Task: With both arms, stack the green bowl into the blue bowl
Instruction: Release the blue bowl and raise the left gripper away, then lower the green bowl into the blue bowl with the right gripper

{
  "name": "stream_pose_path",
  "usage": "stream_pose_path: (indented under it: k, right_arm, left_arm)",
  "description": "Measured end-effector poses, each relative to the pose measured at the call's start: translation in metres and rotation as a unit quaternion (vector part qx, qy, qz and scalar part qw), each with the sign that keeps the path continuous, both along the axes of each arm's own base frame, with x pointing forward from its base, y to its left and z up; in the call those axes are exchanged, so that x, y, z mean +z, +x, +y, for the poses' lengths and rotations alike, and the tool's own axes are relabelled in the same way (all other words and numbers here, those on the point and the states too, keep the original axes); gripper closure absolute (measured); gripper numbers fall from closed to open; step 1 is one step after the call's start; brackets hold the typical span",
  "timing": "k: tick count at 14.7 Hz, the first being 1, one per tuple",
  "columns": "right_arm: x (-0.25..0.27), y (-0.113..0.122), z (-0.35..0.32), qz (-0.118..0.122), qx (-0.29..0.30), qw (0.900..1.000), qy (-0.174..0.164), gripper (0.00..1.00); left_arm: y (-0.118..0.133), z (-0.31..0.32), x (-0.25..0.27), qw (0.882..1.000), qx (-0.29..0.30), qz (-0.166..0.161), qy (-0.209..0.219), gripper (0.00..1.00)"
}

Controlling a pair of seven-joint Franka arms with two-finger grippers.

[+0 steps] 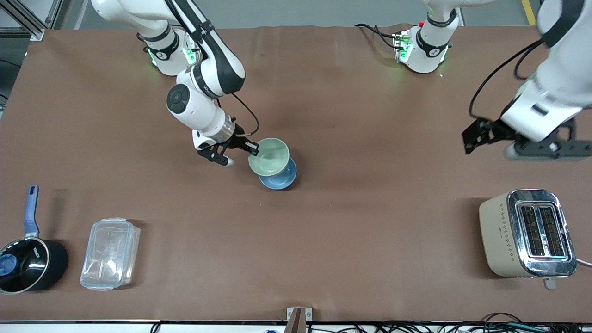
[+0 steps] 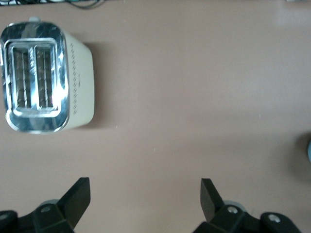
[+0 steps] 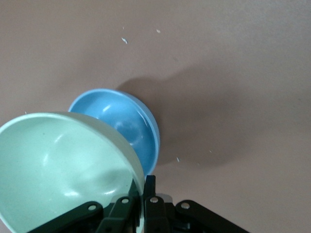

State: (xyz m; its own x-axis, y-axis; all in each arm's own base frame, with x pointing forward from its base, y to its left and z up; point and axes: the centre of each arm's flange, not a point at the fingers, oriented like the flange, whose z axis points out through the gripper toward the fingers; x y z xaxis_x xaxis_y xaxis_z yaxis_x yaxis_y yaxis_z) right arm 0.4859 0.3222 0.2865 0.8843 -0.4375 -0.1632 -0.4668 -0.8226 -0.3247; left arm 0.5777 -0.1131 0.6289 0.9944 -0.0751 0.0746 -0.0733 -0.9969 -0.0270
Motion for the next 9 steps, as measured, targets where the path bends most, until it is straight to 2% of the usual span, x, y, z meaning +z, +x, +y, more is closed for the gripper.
stream_pose_path:
  k: [4,9]
  right_arm:
    - [-0.009,0.019,0.014,0.004,-0.012,1.000,0.000,0.96]
    - [-0.036,0.019,0.015,0.016,-0.002,1.000,-0.020,0.96]
  left_arm:
    - [-0.040,0.031,0.028,1.000,-0.006,0.031,0.000,0.00]
    - [-0.055,0.036,0.026,0.999,-0.005,0.043,0.002,0.00]
